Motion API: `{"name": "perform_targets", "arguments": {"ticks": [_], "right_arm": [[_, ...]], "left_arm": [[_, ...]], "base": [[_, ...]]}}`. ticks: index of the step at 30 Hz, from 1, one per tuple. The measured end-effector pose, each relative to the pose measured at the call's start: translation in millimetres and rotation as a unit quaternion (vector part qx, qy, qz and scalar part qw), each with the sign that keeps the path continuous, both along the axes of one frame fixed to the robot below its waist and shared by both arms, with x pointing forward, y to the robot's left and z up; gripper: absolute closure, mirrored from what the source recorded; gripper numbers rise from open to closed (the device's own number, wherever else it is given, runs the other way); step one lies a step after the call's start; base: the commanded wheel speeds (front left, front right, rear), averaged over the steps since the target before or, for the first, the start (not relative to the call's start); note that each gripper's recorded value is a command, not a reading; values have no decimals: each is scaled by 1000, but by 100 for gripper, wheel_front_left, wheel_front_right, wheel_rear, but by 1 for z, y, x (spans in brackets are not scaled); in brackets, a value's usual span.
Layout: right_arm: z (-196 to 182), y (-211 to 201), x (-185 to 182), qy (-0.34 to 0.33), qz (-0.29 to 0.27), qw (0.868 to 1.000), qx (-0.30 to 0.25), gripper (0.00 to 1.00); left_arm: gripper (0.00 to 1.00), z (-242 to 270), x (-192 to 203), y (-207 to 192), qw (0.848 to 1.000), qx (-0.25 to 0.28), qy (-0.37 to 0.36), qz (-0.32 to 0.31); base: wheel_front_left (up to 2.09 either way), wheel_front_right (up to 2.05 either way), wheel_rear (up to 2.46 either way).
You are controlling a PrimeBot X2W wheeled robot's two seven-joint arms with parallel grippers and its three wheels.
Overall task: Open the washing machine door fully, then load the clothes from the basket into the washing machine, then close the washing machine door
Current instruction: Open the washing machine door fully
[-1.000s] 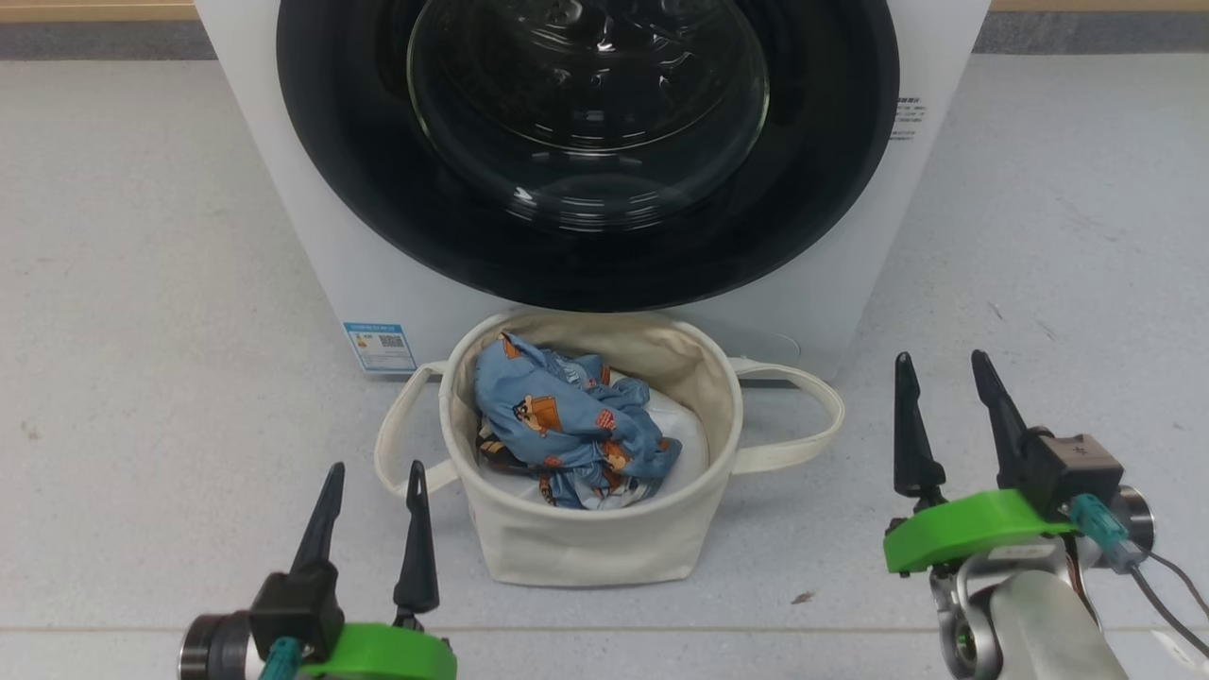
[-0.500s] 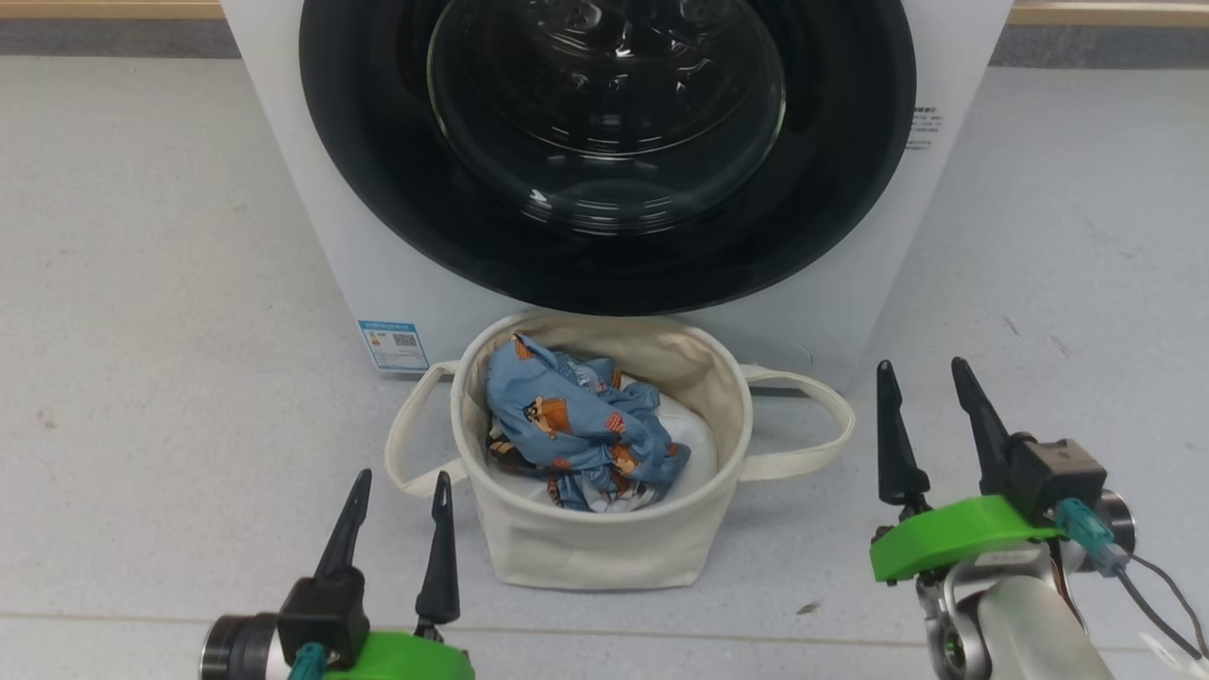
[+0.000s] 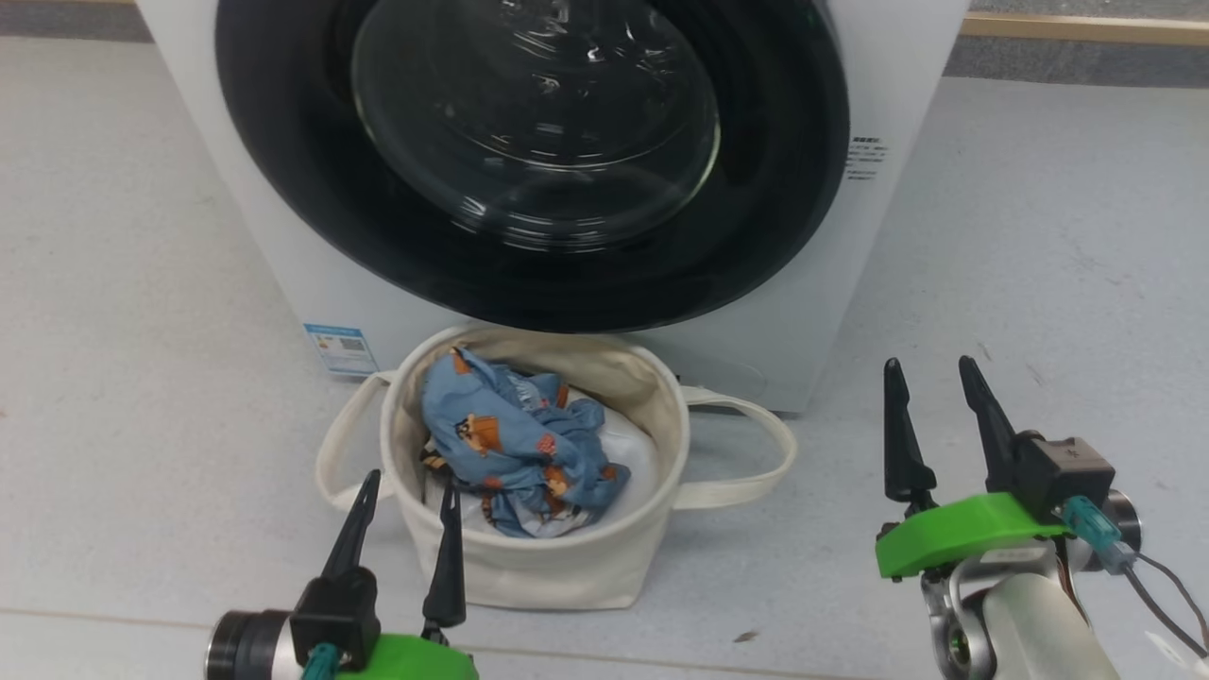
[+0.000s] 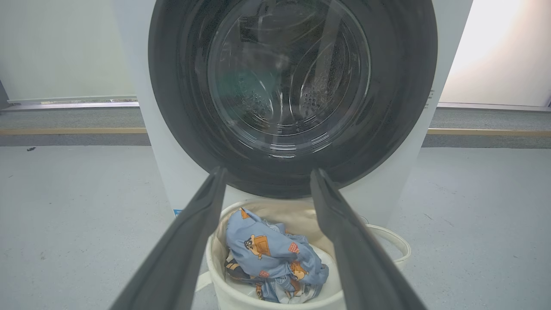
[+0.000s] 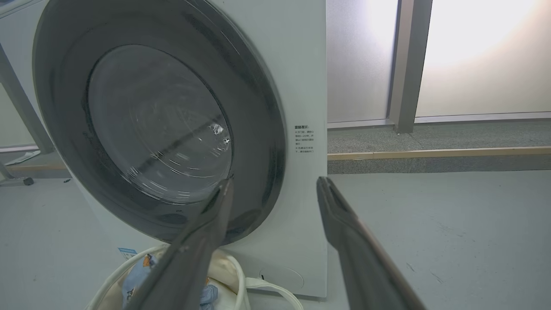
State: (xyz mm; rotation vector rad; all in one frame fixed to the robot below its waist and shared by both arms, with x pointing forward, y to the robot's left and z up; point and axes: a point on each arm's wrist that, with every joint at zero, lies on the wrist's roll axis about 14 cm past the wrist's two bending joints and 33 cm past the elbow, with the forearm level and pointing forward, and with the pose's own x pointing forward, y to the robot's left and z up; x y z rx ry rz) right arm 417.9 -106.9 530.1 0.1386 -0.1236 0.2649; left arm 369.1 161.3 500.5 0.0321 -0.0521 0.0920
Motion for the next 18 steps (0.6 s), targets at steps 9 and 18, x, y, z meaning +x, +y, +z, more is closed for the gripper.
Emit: {"name": "perform_targets", "arguments": {"ticks": [9,18], "right_arm": [[0,-1,1,0,-2,1000,1,0],[-2,0,2,4,0,1000,3,0]], "left_arm": [[0,6,1,2,1000,-1,-9,1],[0,6,2,1,1000,1,-10,0]], "base": [[61,170,-231],[57,88,-145]]}}
